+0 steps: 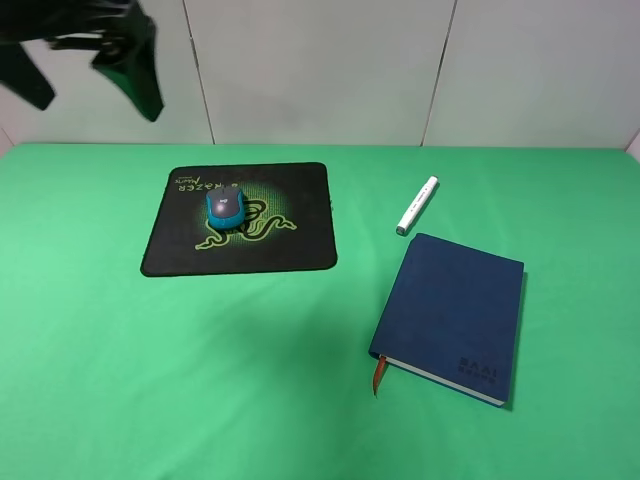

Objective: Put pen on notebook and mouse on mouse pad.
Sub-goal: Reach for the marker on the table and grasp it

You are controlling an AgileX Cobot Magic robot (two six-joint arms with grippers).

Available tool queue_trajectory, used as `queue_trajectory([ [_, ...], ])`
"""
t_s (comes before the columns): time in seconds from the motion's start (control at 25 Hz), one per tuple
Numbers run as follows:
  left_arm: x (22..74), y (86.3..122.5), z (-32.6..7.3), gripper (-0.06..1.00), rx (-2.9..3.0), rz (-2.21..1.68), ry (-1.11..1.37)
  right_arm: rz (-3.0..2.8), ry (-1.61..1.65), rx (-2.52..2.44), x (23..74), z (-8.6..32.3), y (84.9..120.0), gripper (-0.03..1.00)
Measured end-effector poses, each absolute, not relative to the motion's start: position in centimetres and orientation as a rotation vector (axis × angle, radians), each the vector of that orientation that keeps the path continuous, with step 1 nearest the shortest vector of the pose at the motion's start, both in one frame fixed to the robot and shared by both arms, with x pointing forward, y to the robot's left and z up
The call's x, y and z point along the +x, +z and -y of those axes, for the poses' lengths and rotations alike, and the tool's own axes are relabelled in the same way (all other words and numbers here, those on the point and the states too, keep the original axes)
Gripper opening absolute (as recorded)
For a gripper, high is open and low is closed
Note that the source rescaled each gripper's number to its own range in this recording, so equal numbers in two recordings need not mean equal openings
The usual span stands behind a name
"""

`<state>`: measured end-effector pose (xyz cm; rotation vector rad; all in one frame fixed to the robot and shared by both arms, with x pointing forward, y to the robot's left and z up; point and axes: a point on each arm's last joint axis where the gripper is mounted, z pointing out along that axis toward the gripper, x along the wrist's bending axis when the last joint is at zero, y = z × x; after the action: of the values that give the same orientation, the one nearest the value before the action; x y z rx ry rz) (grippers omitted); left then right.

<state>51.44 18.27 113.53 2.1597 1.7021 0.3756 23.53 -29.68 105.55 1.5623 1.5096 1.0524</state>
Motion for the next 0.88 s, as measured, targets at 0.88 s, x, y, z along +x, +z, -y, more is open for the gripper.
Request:
queue_trajectory([
  [0.88,30.8,115.1,-27.3,1.00,1.895,-1.439,0.528,-1.510,1.052,1.562,23.5,29.7,105.6,1.00],
])
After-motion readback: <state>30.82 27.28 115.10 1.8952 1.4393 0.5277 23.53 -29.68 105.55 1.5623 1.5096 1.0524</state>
